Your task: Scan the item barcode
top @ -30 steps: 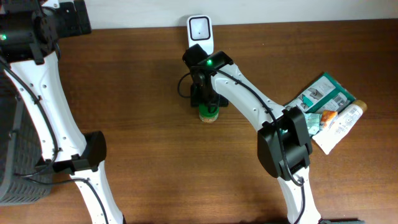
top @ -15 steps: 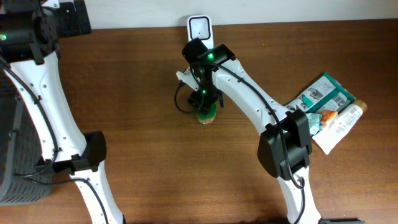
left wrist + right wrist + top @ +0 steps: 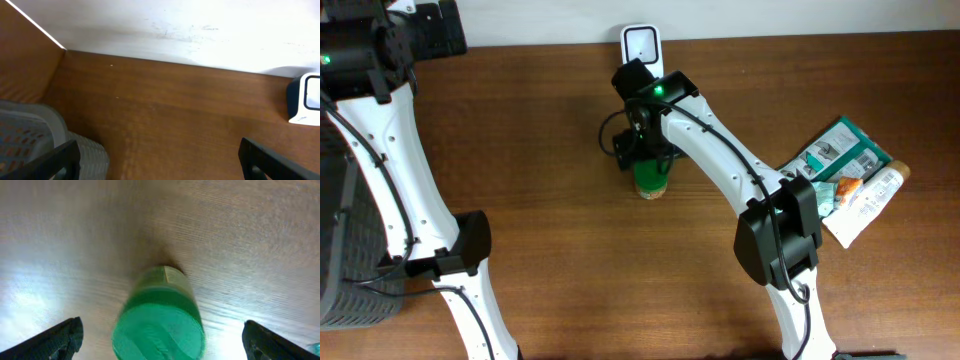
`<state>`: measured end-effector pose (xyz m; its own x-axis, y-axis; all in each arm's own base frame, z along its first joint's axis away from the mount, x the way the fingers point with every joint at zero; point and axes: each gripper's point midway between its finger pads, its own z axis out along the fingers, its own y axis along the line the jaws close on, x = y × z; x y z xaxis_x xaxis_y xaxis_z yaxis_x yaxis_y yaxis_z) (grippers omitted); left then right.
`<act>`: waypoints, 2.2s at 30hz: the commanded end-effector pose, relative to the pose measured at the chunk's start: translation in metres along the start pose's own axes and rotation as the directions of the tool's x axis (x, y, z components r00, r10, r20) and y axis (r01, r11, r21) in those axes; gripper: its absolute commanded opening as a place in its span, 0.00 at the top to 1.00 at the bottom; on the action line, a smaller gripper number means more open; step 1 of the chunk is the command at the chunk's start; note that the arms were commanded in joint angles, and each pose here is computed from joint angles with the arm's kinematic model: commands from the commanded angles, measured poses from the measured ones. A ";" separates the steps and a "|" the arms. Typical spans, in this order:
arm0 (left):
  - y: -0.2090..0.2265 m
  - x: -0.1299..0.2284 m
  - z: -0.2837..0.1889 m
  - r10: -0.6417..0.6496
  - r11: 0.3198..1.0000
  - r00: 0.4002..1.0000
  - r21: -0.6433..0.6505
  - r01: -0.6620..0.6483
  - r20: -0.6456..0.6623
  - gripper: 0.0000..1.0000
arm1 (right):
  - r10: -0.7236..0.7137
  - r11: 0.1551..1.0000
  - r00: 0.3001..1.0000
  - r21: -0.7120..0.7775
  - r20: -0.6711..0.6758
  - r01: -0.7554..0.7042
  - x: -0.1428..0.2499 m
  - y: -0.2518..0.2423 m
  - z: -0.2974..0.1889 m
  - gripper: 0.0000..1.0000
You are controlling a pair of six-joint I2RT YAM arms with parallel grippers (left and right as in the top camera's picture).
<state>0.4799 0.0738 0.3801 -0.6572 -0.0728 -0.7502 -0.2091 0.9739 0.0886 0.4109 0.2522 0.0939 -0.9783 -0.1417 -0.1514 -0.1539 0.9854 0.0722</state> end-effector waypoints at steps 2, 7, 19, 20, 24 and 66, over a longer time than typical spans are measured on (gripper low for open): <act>0.003 0.002 0.003 -0.010 1.000 1.000 -0.017 0.010 -0.009 0.01 | 0.268 0.963 0.963 0.012 -0.005 -0.268 0.001 -0.004 0.021 0.05; 0.003 0.002 0.003 -0.010 1.000 1.000 -0.017 0.010 -0.010 0.01 | 0.270 0.963 0.962 0.030 -0.029 -0.269 0.010 -0.008 0.032 0.17; 0.003 0.002 0.003 -0.010 1.000 1.000 -0.017 0.010 -0.009 0.01 | 0.271 0.963 0.957 0.030 -0.101 -0.269 0.026 -0.006 0.034 0.21; 0.003 0.002 0.003 -0.010 1.000 1.000 -0.017 0.010 -0.010 0.01 | 0.271 0.963 0.957 0.032 -0.105 -0.269 0.027 -0.006 0.034 0.17; 0.003 0.002 0.003 -0.010 1.000 1.000 -0.017 0.010 -0.009 0.01 | 0.272 0.962 0.955 0.044 -0.120 -0.269 0.032 -0.008 0.033 0.16; 0.003 0.002 0.003 -0.010 1.000 1.000 -0.017 0.010 -0.009 0.01 | -0.815 0.579 0.576 -0.133 -0.063 0.804 0.034 0.001 0.002 0.38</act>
<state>0.4799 0.0738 0.3800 -0.6575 -0.0728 -0.7499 -0.2090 0.9739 0.0887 0.3844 0.2441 0.0927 -0.4575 -0.8861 -0.0743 -0.8890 0.4578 0.0134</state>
